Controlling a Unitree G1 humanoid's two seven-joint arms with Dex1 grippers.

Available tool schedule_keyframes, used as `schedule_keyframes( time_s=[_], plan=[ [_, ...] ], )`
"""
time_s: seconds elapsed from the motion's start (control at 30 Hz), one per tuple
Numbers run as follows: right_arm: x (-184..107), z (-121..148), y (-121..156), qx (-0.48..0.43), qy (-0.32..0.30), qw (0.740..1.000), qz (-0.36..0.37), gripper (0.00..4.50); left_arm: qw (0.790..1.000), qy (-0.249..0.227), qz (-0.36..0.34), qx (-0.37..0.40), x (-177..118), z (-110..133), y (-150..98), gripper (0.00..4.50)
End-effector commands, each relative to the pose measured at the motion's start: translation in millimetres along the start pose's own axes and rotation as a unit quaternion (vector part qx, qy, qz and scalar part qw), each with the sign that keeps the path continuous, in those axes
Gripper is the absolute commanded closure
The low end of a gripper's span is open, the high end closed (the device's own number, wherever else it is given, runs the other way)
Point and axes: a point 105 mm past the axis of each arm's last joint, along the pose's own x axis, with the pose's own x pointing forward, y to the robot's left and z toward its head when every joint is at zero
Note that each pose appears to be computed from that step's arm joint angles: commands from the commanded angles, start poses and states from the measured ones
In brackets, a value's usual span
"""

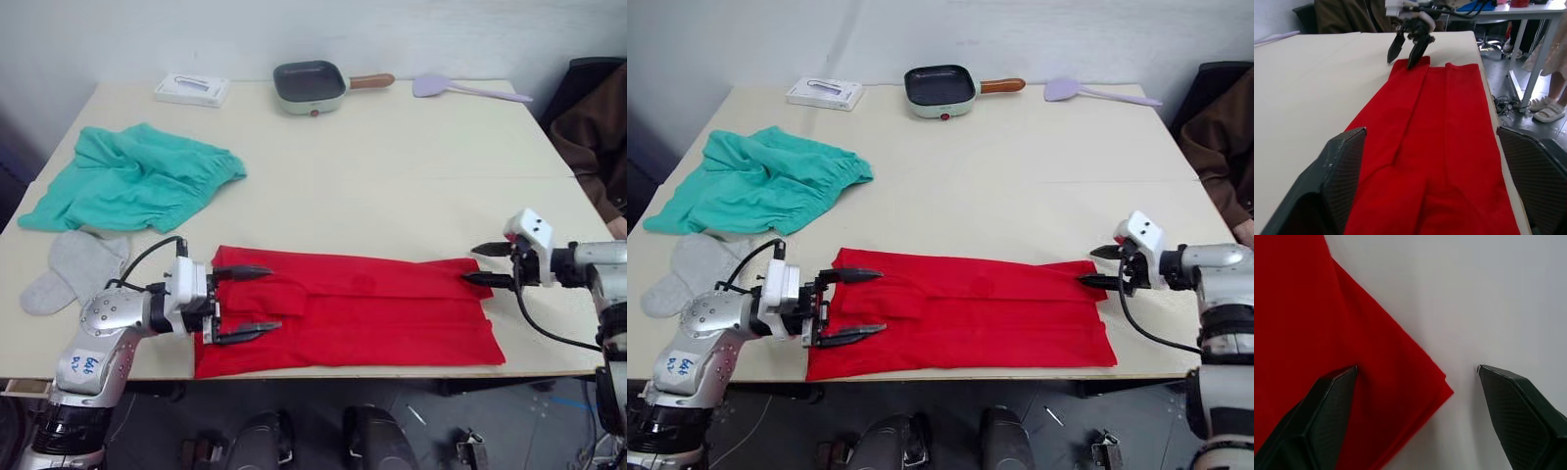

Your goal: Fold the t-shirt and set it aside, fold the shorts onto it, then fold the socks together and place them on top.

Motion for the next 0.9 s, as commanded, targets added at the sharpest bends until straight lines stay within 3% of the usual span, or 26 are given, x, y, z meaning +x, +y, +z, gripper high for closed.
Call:
schedule_keyframes(
  time_s=[0.03, 0.13, 0.3, 0.47, 0.53, 0.6, 0.7, 0.9],
  plan=[
    [5, 1, -1, 0.009, 0.023, 1.000, 0.015, 0.45, 1.000, -0.024, 0.000, 0.016, 2, 13, -5, 0.05],
    [7, -4, 7, 0.009, 0.053, 0.997, 0.058, 1.03, 1.000, -0.019, 0.005, 0.019, 1, 10, -8, 0.00],
    [2, 2, 19, -0.002, 0.070, 0.989, 0.128, 2.73, 0.999, -0.014, 0.037, 0.020, -5, 9, -3, 0.00],
    [2, 24, 3, -0.038, 0.038, 0.996, 0.075, 4.47, 0.997, -0.022, 0.079, 0.012, -9, 11, 5, 0.00],
    [4, 32, -4, -0.040, 0.034, 0.998, 0.047, 4.47, 0.995, -0.022, 0.093, 0.018, -9, 12, 8, 0.00],
    [10, 53, -32, -0.065, 0.027, 0.995, -0.074, 4.47, 0.992, -0.022, 0.122, 0.024, -10, 12, 14, 0.00],
    [14, 79, -54, -0.097, 0.010, 0.978, -0.185, 4.47, 0.988, -0.018, 0.149, 0.022, -11, 9, 18, 0.00],
    [29, 99, -65, -0.111, 0.008, 0.959, -0.261, 4.47, 0.982, -0.025, 0.188, 0.022, -8, 9, 24, 0.00]
  ],
)
